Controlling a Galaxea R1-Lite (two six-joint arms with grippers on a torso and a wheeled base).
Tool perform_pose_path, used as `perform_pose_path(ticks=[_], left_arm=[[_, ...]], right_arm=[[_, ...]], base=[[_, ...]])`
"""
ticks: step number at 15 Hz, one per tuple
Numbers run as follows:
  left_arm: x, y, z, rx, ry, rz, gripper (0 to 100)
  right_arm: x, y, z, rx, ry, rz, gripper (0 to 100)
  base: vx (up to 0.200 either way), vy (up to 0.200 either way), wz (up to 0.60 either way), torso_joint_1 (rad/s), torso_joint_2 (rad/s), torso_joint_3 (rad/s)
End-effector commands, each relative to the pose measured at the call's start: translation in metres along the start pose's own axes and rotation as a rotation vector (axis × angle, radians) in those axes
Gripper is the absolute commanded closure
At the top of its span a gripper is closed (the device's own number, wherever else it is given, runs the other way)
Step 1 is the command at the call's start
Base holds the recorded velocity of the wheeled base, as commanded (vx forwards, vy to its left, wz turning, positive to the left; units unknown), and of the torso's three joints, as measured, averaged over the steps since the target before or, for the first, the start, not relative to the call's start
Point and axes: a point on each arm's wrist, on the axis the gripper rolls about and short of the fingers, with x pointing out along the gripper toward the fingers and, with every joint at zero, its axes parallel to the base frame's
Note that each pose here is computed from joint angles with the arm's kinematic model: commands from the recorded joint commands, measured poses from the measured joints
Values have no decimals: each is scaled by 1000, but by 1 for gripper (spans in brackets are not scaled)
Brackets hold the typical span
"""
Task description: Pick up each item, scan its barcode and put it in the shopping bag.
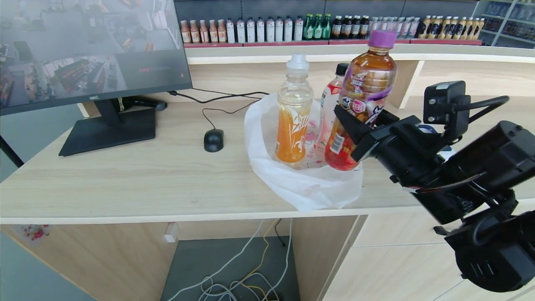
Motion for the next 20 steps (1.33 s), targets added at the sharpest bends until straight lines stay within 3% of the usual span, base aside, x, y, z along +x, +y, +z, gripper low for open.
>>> perform_pose_path(ticks=[1, 12, 20], left_arm=[[0, 0, 0, 0, 0, 0, 0], [0, 0, 0, 0, 0, 0, 0], [0, 0, 0, 0, 0, 0, 0]], right_arm=[[9, 5, -18, 5, 31, 12, 100], [31, 8, -49, 5, 53, 14, 100], [23, 12, -70, 15, 127, 27, 100]], base=[[0, 0, 0, 0, 0, 0], [0, 0, 0, 0, 0, 0], [0, 0, 0, 0, 0, 0]])
